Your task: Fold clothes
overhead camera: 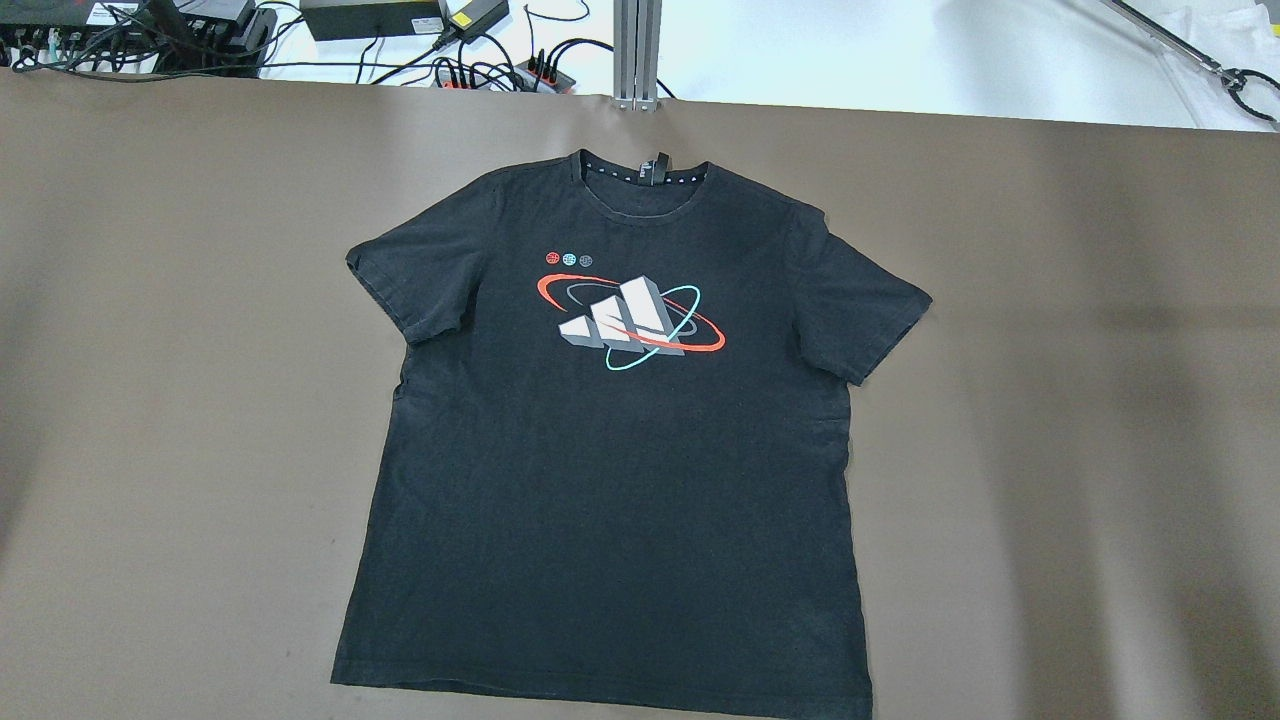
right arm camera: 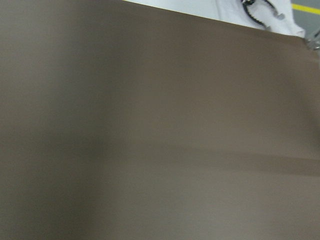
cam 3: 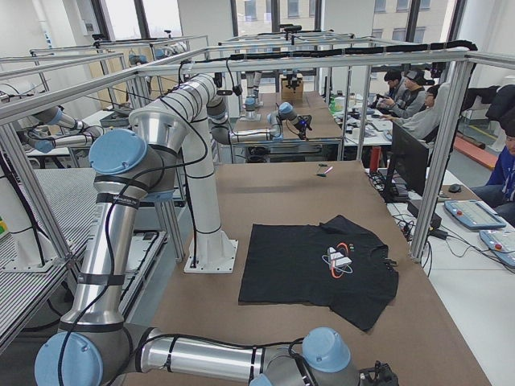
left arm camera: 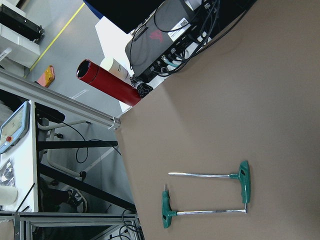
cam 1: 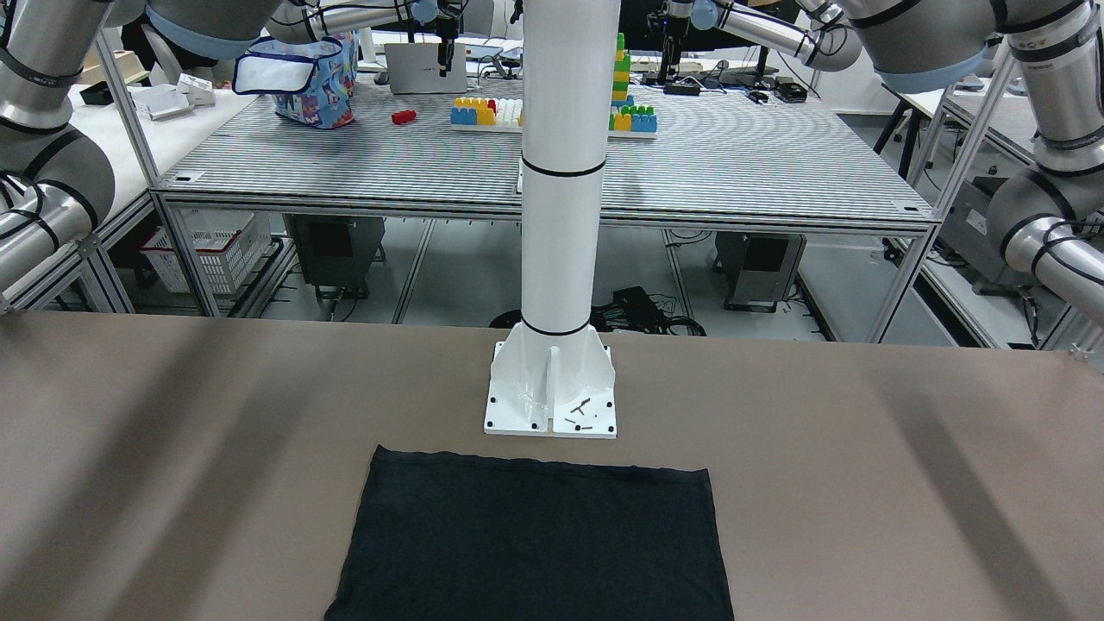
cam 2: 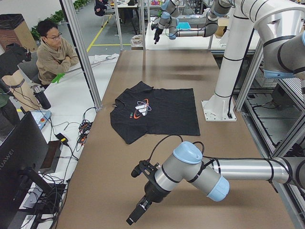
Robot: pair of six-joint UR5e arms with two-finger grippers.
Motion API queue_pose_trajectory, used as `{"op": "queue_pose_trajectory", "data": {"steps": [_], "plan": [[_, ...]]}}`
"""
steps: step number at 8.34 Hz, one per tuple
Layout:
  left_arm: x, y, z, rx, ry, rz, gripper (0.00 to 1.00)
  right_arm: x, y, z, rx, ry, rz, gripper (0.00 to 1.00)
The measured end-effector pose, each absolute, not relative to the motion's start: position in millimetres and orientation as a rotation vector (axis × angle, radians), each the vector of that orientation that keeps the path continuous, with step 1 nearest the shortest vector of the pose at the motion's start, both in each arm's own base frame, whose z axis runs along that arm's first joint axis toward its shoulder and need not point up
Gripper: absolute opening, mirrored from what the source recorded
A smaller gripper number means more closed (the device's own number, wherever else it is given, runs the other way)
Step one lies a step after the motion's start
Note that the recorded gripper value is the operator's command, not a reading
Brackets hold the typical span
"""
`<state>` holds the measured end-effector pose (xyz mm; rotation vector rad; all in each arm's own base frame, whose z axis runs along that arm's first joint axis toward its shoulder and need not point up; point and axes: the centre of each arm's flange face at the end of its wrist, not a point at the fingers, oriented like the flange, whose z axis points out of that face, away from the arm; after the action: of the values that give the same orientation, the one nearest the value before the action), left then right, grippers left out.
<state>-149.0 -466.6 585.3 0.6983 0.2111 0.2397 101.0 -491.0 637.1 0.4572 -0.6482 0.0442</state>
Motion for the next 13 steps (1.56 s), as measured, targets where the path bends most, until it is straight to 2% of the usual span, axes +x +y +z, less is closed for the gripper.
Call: {"op": "queue_pose_trajectory", "data": {"steps": [3, 6, 10, 12, 13], "plan": [[-149, -467, 579, 0.721, 0.210, 0.240, 1.00, 1, -570, 591, 0.347, -0.818, 0.111, 0.94], [-148, -468, 578, 0.722, 0.210, 0.238, 1.00, -114, -633, 537, 0.260, -0.873, 0.171, 0.82], [-148, -476, 575, 0.726, 0.204, 0.238, 1.00, -220, -657, 496, 0.237, -0.868, 0.159, 0.77], [-147, -478, 574, 0.725, 0.205, 0.237, 1.00, -258, -659, 496, 0.243, -0.871, 0.122, 0.67], [-147, -478, 574, 0.725, 0.205, 0.235, 1.00, -275, -658, 498, 0.255, -0.868, 0.105, 0.58]]}}
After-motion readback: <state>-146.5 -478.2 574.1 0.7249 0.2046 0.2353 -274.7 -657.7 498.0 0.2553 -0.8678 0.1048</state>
